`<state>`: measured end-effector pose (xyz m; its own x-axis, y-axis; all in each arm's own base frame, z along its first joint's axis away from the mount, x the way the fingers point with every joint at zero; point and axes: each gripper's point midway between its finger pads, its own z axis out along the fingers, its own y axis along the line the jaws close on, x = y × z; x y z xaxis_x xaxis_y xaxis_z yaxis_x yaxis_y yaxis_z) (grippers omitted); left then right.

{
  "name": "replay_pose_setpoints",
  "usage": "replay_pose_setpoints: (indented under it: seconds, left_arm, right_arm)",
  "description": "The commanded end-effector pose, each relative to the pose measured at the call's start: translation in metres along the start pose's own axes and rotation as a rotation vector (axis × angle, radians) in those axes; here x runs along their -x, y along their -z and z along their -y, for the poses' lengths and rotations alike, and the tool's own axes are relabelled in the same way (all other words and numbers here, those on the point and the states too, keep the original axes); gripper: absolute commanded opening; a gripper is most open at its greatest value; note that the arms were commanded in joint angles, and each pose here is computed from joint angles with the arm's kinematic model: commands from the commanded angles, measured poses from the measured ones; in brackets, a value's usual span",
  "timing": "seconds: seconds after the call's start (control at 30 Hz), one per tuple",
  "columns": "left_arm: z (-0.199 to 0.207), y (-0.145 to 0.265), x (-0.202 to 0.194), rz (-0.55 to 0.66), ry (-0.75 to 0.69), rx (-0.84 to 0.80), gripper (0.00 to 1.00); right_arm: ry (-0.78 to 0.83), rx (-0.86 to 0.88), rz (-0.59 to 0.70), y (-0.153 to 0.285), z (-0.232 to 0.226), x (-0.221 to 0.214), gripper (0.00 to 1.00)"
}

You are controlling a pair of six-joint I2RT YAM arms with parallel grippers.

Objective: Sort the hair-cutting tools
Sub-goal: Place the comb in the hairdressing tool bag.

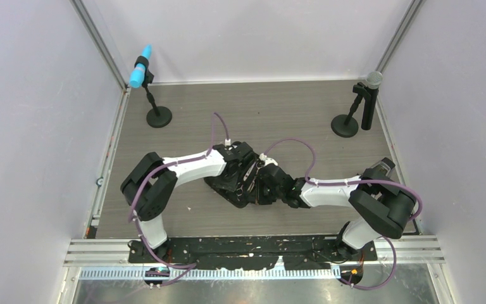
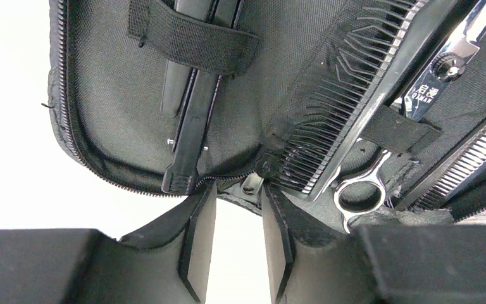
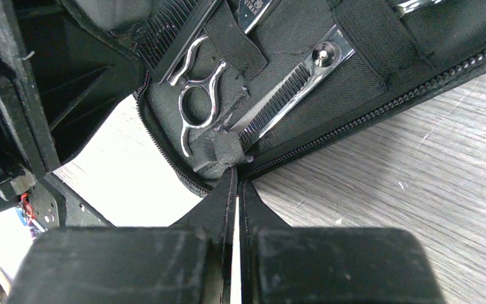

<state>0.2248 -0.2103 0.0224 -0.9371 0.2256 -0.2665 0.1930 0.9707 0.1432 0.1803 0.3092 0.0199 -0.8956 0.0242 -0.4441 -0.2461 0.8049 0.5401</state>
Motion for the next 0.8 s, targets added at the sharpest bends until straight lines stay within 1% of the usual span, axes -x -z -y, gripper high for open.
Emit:
replay_pose_setpoints:
  seconds: [0.0,0.17,0.33,0.47,0.63,0.7,0.77]
  left_arm:
    - [0.003,-0.009,0.007,0.001,0.002,0.005,0.34]
    - [0.010,-0.014,0.005,-0.023,-0.011,-0.017,0.30]
    - [0.018,-0.023,0.001,-0.076,-0.031,-0.034,0.27]
    - [0.018,-0.029,-0.002,-0.113,-0.010,-0.057,0.27]
    - [0.014,-0.037,-0.007,-0.154,0.028,-0.082,0.30]
    - [0.015,-0.038,-0.007,-0.153,0.030,-0.082,0.30]
    - [0.015,-0.039,-0.007,-0.154,0.031,-0.082,0.27]
  right_arm:
    - [0.022,0.030,-0.027,0.001,-0.007,-0.005,0.05]
    - [0.024,0.031,-0.026,0.001,-0.007,-0.005,0.05]
    - [0.025,0.036,-0.026,0.002,-0.008,-0.004,0.05]
    - [0.027,0.038,-0.022,0.003,-0.009,-0.003,0.05]
    - [0.030,0.045,-0.017,0.005,-0.011,-0.002,0.05]
    - [0.032,0.048,-0.014,0.005,-0.012,-0.001,0.05]
    - [0.033,0.050,-0.013,0.006,-0.012,0.000,0.05]
